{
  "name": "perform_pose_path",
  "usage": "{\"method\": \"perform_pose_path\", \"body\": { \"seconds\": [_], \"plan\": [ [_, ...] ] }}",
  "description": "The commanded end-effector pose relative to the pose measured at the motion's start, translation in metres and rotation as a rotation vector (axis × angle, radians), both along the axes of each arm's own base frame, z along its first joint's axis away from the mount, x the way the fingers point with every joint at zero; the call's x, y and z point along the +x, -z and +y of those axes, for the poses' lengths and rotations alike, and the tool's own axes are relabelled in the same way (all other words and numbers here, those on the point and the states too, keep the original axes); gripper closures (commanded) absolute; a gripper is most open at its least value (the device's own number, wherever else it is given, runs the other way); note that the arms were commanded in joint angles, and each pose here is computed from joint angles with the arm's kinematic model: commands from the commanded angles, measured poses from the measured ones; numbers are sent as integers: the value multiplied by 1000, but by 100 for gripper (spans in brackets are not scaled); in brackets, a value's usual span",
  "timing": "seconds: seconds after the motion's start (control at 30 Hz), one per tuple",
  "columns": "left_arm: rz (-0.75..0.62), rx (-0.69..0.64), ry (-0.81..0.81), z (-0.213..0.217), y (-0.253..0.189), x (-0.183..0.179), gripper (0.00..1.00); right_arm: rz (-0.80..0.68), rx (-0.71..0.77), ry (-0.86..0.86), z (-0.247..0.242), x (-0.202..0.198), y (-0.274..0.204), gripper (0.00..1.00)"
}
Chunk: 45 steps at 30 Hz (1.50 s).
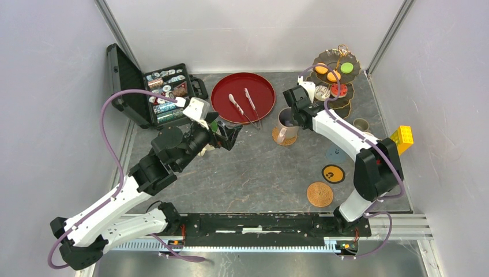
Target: Serve the afternoon tea
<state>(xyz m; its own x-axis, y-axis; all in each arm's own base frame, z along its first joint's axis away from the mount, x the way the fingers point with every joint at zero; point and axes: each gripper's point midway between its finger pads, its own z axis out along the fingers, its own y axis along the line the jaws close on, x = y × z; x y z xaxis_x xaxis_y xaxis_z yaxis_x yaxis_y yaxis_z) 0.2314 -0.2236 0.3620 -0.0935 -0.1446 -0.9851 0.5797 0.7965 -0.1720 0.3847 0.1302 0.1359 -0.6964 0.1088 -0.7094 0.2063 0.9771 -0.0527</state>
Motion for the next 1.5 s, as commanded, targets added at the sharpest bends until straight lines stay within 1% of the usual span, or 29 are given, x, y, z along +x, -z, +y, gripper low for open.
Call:
{"method": "perform_pose_path", "body": {
  "seconds": [0.0,0.3,0.6,1.37,1.43,1.47],
  "plan": [
    [-9,-25,-3,-1,-9,0,0,-107,102,-21,15,27,-31,100],
    [-8,-22,-3,-1,-8,1,0,-67,131,-22,18,29,-11,100],
    [-8,-22,-2,-1,-8,1,0,-44,123,-1,10,30,2,100],
    [-5,-23,3,-2,-8,0,0,6,110,6,6,25,22,100],
    [-4,-23,5,-3,-7,0,0,4,108,0,6,25,21,95],
    [-5,-24,5,-3,-8,0,0,3,107,-10,7,26,20,89]
  ]
}}
